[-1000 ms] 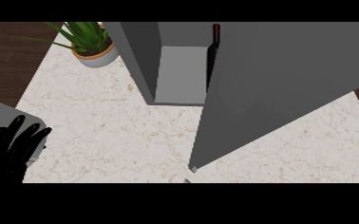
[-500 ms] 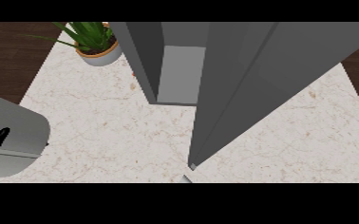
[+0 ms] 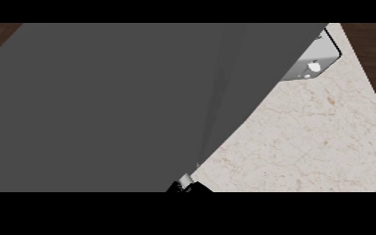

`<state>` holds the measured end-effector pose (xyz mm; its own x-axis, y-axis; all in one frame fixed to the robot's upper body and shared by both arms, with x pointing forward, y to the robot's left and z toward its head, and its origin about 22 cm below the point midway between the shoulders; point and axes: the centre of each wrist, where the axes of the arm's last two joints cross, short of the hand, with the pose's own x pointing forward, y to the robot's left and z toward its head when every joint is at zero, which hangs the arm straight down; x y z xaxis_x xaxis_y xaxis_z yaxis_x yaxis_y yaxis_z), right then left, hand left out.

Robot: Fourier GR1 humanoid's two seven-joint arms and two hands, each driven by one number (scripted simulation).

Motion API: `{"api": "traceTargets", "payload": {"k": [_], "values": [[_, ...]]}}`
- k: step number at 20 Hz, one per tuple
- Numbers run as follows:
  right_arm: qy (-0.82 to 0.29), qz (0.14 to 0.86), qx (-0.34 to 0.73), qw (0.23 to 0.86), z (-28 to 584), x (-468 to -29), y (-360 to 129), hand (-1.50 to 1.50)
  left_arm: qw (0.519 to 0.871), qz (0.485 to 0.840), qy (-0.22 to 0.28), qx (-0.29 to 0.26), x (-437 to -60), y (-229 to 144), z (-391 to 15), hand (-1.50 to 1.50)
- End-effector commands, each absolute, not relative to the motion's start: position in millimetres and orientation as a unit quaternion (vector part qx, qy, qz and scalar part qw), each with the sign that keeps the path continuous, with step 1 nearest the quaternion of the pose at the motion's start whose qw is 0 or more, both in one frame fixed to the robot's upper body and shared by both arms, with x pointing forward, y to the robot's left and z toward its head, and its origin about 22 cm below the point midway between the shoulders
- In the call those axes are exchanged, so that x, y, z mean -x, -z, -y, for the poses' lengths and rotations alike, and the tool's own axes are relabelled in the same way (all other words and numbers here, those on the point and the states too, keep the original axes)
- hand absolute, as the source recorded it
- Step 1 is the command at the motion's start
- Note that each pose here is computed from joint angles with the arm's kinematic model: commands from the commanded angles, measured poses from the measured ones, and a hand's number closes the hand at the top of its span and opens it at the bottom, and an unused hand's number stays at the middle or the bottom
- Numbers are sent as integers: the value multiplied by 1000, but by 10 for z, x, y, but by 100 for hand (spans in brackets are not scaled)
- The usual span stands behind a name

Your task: Pick up the wine, place it into the cabinet and close the cabinet

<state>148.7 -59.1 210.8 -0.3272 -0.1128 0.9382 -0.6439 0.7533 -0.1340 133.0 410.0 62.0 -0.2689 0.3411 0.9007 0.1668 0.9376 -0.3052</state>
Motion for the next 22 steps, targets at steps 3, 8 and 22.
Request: {"api": "traceTargets", "payload": {"k": [3, 8, 22], "values": [[-220, 788, -223, 530, 110, -2028, -2432, 150, 575, 796, -76, 175, -1286, -659, -4398, -150], [-232, 782, -216, 537, -24, -2544, -2628, 150, 567, 804, -68, 167, -1266, -732, -4448, -150], [-491, 564, -336, 572, -154, -3260, -2424, 150, 569, 803, -66, 165, -1233, -668, -4450, -150]]}}
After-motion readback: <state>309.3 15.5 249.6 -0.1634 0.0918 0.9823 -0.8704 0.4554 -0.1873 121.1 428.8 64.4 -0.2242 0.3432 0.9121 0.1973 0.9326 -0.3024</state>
